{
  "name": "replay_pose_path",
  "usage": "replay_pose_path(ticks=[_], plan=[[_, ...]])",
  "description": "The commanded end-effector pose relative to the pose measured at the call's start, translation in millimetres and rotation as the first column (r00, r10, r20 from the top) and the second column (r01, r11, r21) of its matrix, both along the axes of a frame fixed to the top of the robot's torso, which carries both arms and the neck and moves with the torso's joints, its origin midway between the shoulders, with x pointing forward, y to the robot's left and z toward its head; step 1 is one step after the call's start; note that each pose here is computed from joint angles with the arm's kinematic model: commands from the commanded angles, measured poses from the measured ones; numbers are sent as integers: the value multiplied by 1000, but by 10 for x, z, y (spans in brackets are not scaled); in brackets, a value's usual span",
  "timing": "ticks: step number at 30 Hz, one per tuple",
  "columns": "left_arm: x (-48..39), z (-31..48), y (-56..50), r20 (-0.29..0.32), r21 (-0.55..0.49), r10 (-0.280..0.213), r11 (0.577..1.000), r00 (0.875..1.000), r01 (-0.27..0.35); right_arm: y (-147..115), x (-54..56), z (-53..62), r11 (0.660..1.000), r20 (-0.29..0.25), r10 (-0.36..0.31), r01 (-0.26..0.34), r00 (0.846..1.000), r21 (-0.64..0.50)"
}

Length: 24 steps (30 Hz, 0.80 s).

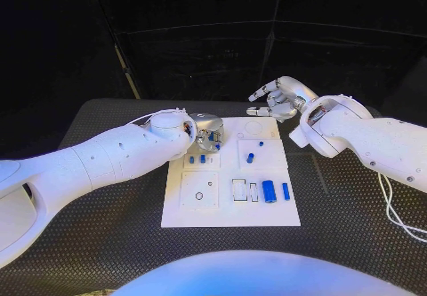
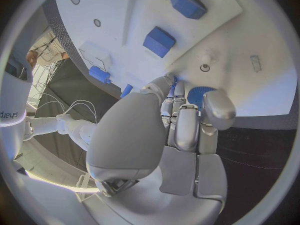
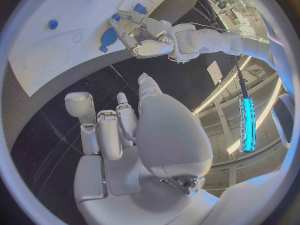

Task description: Assemble the parts on the task board

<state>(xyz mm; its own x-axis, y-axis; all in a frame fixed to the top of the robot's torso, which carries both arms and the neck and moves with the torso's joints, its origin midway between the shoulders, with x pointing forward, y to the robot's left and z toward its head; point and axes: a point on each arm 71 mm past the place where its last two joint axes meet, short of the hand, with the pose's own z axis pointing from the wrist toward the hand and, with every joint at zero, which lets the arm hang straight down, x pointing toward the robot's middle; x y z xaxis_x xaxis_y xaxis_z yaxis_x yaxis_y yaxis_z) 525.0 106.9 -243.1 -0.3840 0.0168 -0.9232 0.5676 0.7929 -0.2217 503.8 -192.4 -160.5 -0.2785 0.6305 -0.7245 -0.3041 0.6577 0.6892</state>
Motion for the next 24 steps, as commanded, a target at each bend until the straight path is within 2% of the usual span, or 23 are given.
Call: replay_pose_path(ticks=[1, 9, 14, 21, 24], plan=[[1, -18, 19, 12, 4, 15, 1000, 1000, -15, 13, -2, 14, 1000, 6, 11, -11, 1000, 1], [-14, 47, 24, 66, -51, 13, 999, 998, -10, 13, 0, 14, 1000, 7, 11, -11, 1000, 2], [-38, 115, 62, 83, -95, 25, 995, 996, -17, 4, 4, 12, 1000, 8, 9, -9, 1000, 2], [-63, 260, 183, 94, -147, 56, 988, 994, -42, -11, 8, 9, 1000, 8, 7, -7, 1000, 0], [-75, 317, 293, 91, -157, 75, 986, 993, -60, -19, 10, 8, 1000, 8, 5, -5, 1000, 0]])
